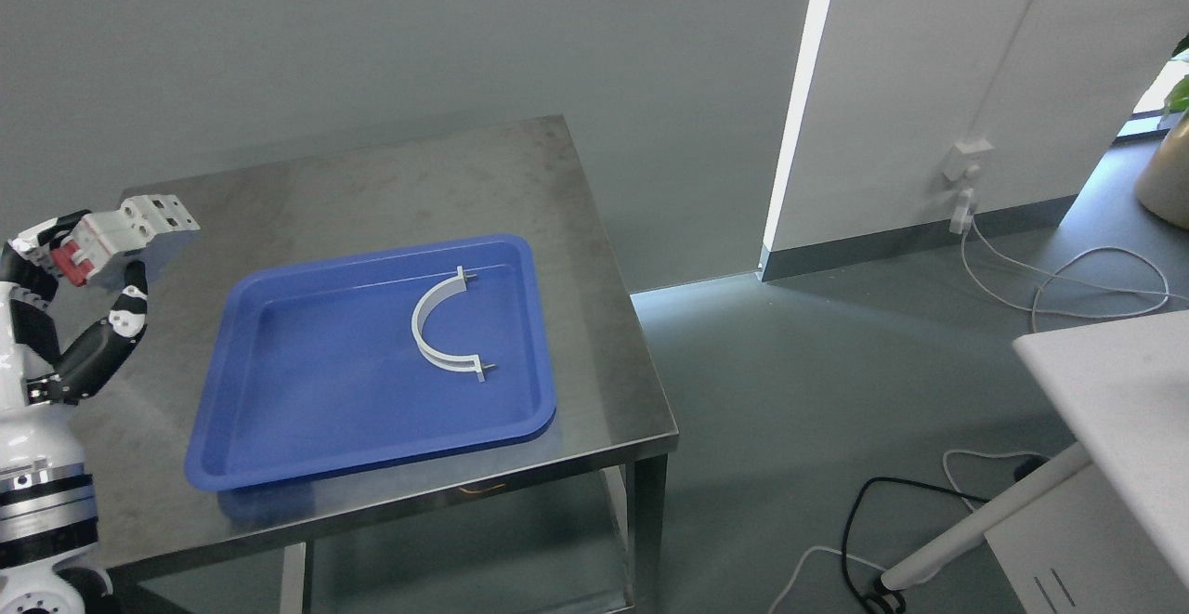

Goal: Place circuit breaker on shelf
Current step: 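Turn the robot toward the blue bin shelf holding the breaker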

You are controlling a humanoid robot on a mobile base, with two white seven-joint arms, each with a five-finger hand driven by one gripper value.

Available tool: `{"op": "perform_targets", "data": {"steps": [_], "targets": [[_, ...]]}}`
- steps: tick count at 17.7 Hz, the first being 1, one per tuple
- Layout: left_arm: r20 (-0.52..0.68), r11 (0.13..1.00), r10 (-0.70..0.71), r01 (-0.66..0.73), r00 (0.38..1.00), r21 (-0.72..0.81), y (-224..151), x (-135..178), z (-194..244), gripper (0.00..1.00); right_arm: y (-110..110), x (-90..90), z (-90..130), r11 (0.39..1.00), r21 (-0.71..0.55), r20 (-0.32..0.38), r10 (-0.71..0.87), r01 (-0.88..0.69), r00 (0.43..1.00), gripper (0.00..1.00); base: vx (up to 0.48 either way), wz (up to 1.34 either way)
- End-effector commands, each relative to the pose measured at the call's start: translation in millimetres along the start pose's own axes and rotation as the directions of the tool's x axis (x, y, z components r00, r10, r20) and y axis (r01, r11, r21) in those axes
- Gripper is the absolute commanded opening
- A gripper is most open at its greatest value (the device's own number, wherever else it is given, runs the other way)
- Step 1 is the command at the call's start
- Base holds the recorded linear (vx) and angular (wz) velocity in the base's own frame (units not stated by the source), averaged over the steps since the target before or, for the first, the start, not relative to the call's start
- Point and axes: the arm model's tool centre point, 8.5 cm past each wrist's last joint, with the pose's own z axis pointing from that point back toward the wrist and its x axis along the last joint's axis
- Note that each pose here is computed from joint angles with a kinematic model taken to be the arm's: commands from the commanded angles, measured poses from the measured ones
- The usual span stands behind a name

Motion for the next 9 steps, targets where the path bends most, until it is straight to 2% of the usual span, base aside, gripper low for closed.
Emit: {"op": "perform_targets", "data": {"steps": [1, 5, 9], "targets": [[0.020, 1.000, -0.005, 0.004, 1.000, 0.025, 7.8, 9.7, 5.3, 0.17, -9.6, -7.4, -0.8, 0.999, -0.012, -0.064, 0.032, -0.032, 0.997, 1.00, -0.073, -0.01], [0.019, 1.000, -0.006, 0.005, 1.000, 0.026, 8.3, 9.7, 5.5, 0.17, -9.6, -7.4, -0.8, 0.999, -0.012, -0.064, 0.032, -0.032, 0.997, 1.00, -0.193, -0.05], [0.018, 0.999, -0.011, 0.010, 1.000, 0.039, 13.2, 9.6, 6.5, 0.18, -9.6, -7.4, -0.8, 0.999, -0.012, -0.064, 0.032, -0.032, 0.997, 1.00, -0.282, -0.01]]}}
